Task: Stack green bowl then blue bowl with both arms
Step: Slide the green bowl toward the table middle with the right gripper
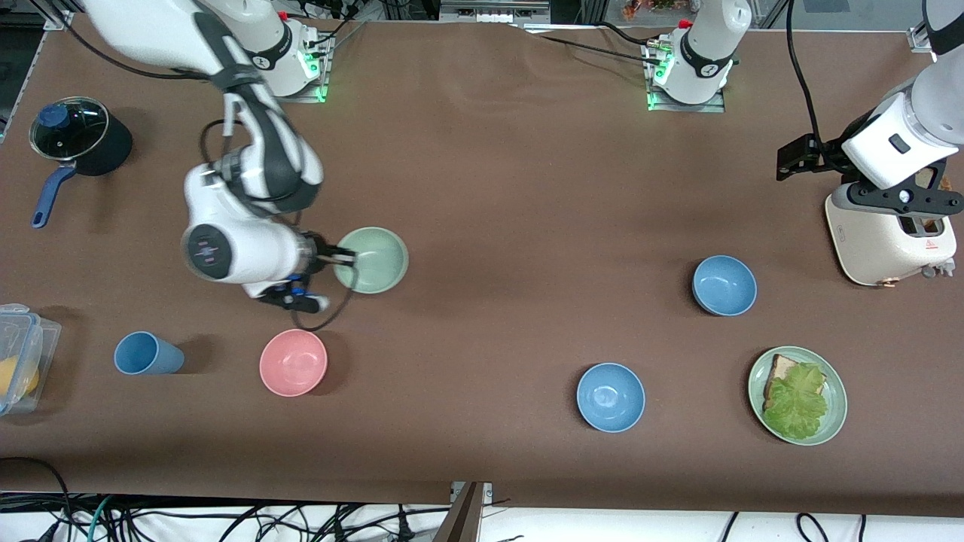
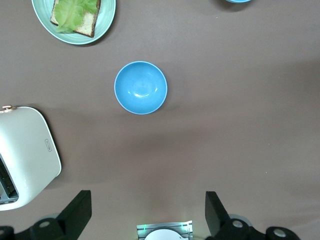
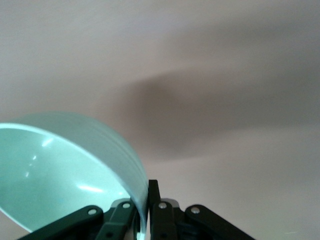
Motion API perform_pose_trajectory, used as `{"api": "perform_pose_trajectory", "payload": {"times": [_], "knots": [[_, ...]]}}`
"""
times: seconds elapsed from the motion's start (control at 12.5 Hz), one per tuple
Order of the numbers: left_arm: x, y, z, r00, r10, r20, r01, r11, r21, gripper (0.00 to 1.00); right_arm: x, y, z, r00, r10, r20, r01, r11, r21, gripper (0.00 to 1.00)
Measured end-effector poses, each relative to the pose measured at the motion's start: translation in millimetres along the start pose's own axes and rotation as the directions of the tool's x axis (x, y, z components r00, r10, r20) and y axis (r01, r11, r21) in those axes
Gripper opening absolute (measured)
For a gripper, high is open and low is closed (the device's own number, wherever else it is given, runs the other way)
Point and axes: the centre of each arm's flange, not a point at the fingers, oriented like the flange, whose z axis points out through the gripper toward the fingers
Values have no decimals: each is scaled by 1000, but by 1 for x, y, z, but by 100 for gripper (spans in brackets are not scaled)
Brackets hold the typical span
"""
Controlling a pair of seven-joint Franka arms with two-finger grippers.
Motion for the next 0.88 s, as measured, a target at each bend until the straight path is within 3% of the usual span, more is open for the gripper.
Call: {"api": "perform_pose_trajectory", "payload": {"times": [0.24,0.56,0.88], "knots": [[0,0,0,1000,-1,0,1,1000,0,100,-41,-85,43,1000,16,-22,-15,999,34,7],[0,-1,0,1000,-1,1,1,1000,0,100,-71,-140,86,999,33,39,-37,992,120,7],[0,-1,0,1000,-2,1,2,1000,0,100,-98,-164,136,997,33,63,-39,995,93,7]]}}
